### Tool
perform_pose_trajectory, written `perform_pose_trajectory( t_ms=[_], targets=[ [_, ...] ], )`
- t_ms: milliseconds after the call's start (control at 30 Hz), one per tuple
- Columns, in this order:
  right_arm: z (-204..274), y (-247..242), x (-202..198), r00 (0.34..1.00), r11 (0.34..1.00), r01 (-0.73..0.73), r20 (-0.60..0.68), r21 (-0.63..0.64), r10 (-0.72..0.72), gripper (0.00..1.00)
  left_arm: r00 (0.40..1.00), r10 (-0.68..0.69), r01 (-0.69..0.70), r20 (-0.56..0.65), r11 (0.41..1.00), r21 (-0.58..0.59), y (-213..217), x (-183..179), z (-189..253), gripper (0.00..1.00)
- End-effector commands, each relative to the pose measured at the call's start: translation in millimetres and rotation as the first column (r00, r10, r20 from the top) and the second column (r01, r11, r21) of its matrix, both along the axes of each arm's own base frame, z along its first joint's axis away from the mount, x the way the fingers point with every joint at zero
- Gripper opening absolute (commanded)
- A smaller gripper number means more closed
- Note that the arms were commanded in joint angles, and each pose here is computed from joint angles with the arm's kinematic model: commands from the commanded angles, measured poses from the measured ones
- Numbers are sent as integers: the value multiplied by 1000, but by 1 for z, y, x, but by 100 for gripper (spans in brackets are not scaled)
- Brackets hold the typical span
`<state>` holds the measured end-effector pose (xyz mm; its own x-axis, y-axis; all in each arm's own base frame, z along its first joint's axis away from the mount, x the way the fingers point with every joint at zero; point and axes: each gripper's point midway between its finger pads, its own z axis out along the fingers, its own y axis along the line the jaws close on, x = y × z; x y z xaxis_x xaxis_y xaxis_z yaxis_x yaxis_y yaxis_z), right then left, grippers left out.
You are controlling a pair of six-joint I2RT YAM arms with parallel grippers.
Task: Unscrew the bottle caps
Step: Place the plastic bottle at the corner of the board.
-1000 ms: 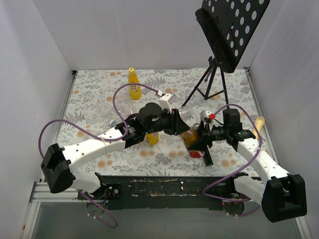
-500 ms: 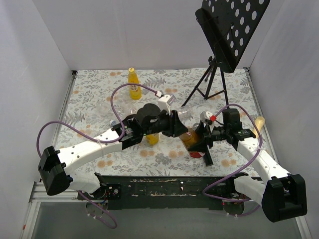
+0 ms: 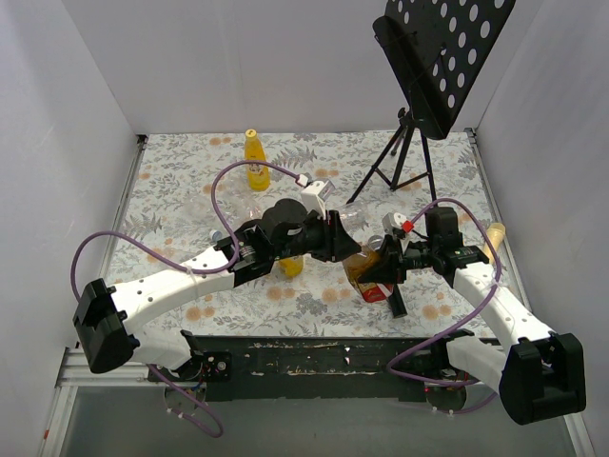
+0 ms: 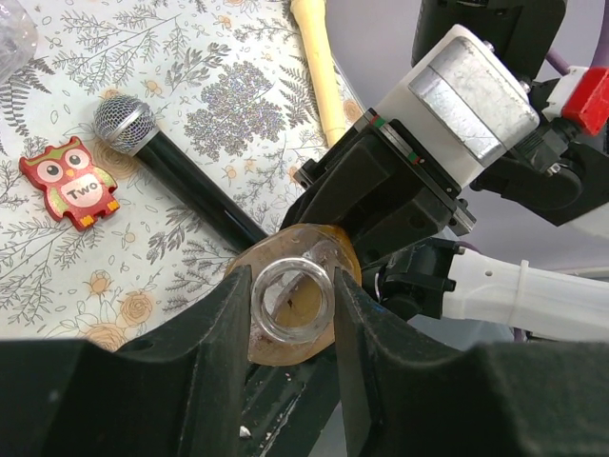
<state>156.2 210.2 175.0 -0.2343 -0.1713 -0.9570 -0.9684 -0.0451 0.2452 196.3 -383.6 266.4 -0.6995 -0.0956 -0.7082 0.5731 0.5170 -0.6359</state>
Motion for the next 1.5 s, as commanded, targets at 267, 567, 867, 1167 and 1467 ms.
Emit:
perform_pose_trajectory(
  t_ms=[267,567,867,1167,1467],
  targets=[
    [5,0,-1,1000,1000,-12,-5,16,12,5,997,55,-45,62,988,-147,6,6,54,43],
    [5,0,1,1000,1000,-7,-14,16,8,5,999,8,-5,35,997,-76,1,2,34,49],
    [5,0,3,1000,1000,3,-31,13,-3,5,1000,-22,23,12,999,-48,1,-4,22,47],
    [4,0,5,999,1000,11,-34,10,-10,6,999,-31,31,-7,999,5,-3,-2,8,46],
    [3,0,5,999,1000,11,-38,9,-10,10,1000,-25,25,-3,1000,-1,-1,-2,10,12]
  ],
)
